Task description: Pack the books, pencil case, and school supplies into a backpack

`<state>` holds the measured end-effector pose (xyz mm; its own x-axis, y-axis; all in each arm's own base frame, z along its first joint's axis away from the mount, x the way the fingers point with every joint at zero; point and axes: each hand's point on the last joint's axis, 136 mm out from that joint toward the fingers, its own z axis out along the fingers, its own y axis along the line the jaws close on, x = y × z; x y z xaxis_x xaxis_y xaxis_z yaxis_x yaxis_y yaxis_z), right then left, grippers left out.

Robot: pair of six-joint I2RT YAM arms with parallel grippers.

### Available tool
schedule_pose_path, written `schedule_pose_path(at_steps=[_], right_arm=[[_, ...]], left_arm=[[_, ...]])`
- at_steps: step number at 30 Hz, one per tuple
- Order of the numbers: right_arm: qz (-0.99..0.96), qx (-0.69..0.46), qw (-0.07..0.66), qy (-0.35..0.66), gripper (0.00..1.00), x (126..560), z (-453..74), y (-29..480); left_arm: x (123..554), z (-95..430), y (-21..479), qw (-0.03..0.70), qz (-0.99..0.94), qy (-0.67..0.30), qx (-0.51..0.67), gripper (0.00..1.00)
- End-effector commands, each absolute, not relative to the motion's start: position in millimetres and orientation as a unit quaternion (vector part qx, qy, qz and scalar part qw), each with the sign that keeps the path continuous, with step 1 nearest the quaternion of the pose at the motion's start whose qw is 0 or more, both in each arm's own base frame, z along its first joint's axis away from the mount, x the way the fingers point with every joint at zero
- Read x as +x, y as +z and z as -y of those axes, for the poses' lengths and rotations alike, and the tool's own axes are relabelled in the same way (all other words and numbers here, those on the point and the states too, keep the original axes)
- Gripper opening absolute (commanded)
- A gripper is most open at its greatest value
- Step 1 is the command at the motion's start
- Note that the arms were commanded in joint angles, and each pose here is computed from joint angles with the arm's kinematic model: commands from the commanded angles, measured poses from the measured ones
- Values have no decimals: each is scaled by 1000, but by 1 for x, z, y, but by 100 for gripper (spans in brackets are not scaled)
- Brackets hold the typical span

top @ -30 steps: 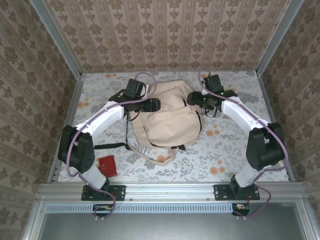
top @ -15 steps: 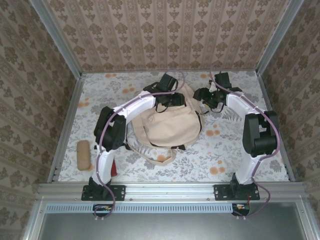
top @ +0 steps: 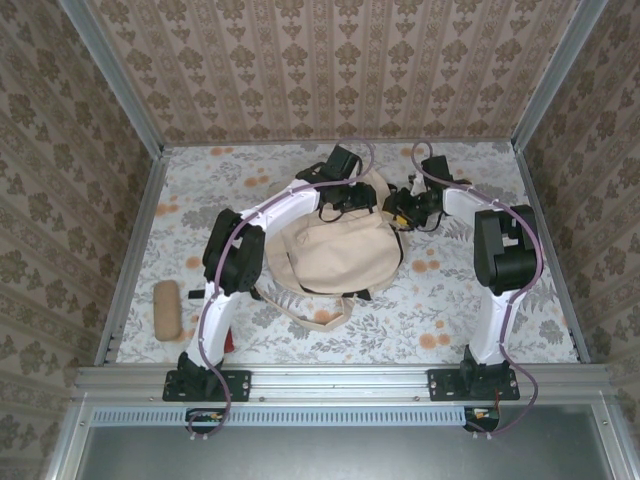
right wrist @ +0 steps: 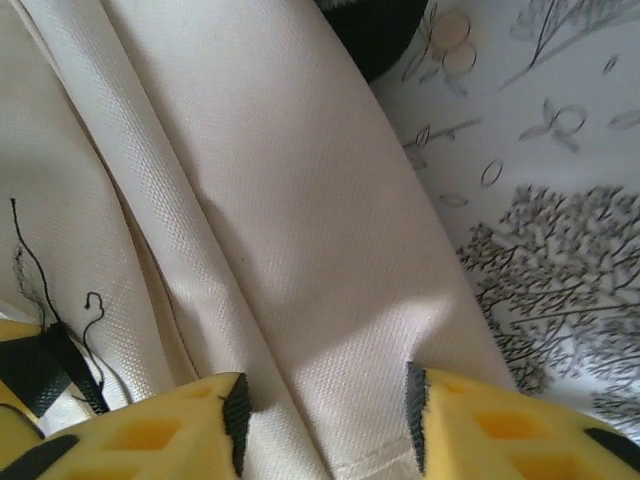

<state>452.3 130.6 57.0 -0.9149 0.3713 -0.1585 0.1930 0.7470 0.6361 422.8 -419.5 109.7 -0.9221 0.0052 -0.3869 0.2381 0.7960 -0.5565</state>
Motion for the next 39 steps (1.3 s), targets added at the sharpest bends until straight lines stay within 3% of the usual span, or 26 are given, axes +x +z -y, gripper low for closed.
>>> schedule_pose_path(at_steps=[1,7,16,21,29,39], right_arm=[[-912,137,106,372,39,429,-156,59],[-909,133,113,380,34,420,-160,68],[-906,131,123,384,32,421,-160,79],[-905,130,126,385,30,421,-160,80],[-906,133,131,379,29,421,-158,82],[-905,139,180,359,31,424,-144,107]], left_arm=[[425,426,111,177,-925,-331,63,39],[424,424,105,166,-927,-330,60,33],[419,420,99,151,-936,-312,63,38],[407,433,105,125,-924,-352,81,27],[408,431,120,140,-916,-366,88,0],[411,390,146,214,-917,-324,94,0]])
